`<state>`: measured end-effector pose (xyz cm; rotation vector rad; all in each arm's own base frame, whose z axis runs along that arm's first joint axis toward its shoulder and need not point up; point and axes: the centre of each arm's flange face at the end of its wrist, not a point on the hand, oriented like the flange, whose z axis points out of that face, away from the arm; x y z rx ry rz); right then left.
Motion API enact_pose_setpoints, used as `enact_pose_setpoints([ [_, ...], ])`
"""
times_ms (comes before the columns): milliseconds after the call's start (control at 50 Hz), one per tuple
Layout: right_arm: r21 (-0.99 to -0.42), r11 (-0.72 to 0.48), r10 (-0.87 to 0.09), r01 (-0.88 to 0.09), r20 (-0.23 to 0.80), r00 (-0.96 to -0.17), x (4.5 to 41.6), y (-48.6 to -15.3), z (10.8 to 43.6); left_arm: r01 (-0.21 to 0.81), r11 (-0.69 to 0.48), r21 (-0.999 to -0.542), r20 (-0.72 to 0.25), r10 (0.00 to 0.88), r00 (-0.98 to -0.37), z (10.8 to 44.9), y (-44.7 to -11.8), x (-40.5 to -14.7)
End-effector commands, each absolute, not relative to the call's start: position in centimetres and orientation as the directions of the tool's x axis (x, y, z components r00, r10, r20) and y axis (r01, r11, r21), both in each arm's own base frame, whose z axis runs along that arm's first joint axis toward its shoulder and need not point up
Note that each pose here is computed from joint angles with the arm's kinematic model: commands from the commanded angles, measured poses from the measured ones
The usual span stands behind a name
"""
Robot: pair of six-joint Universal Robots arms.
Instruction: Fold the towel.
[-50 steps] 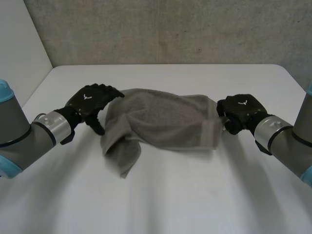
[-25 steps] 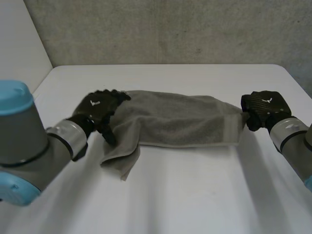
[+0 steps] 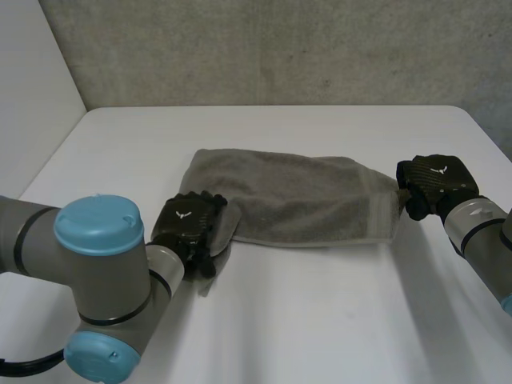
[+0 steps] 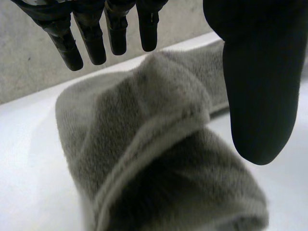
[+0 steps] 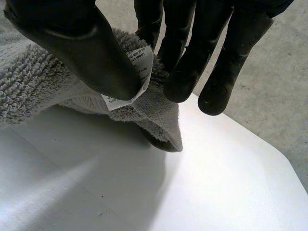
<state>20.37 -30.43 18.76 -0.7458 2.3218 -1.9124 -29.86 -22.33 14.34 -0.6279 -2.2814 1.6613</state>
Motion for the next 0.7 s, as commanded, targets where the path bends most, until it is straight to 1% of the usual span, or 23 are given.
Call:
enact_pose_setpoints([
  [20,-0.935,0.12,-0.383,-0.333,0.266,-0.885,20.3,-30.6,18.7,0.213,0.273,-0.938,-0.063,0.469,-0.881,13.4,-22.6,-29.7],
  [140,-0.935,0.118,-0.378,-0.335,0.27,-0.885,20.2,-30.7,18.7,0.191,0.238,-0.952,-0.069,0.441,-0.895,13.8,-23.4,-29.5],
  [180,-0.935,0.119,-0.376,-0.335,0.27,-0.887,20.1,-30.8,18.7,0.168,0.205,-0.964,-0.076,0.393,-0.916,14.1,-24.4,-29.1],
  [200,-0.935,0.119,-0.376,-0.335,0.27,-0.887,20.1,-30.8,18.7,0.168,0.205,-0.964,-0.076,0.393,-0.916,14.1,-24.4,-29.1],
  [220,-0.934,0.118,-0.376,-0.336,0.271,-0.886,20.1,-30.8,18.7,0.159,0.195,-0.968,-0.079,0.362,-0.929,14.1,-25.0,-28.7],
  [240,-0.935,0.117,-0.374,-0.336,0.271,-0.887,20.0,-30.8,18.8,0.156,0.187,-0.97,-0.087,0.332,-0.939,14.1,-25.6,-28.2],
  [260,-0.935,0.117,-0.374,-0.336,0.271,-0.887,20.0,-30.8,18.8,0.156,0.187,-0.97,-0.087,0.332,-0.939,14.1,-25.6,-28.2],
  [300,-0.935,0.117,-0.37,-0.336,0.273,-0.888,19.9,-31.0,18.8,0.17,0.178,-0.969,-0.111,0.297,-0.948,14.2,-26.4,-27.4],
  [360,-0.934,0.115,-0.37,-0.337,0.275,-0.888,19.9,-31.0,18.9,0.183,0.177,-0.967,-0.127,0.287,-0.95,14.1,-26.8,-27.0],
  [400,-0.935,0.115,-0.365,-0.337,0.276,-0.889,19.8,-31.1,18.9,0.21,0.184,-0.96,-0.157,0.267,-0.951,13.9,-27.3,-26.2],
  [500,-0.934,0.115,-0.355,-0.338,0.279,-0.892,19.5,-31.3,19.0,0.252,0.197,-0.948,-0.196,0.266,-0.944,13.4,-27.2,-25.6],
  [640,-0.937,0.099,-0.331,-0.336,0.287,-0.899,19.1,-31.7,19.2,0.257,0.205,-0.944,-0.199,0.267,-0.943,13.3,-27.0,-25.3],
  [700,-0.937,0.095,-0.324,-0.336,0.29,-0.901,18.9,-31.9,19.3,0.249,0.197,-0.948,-0.193,0.264,-0.945,13.9,-26.9,-25.1],
])
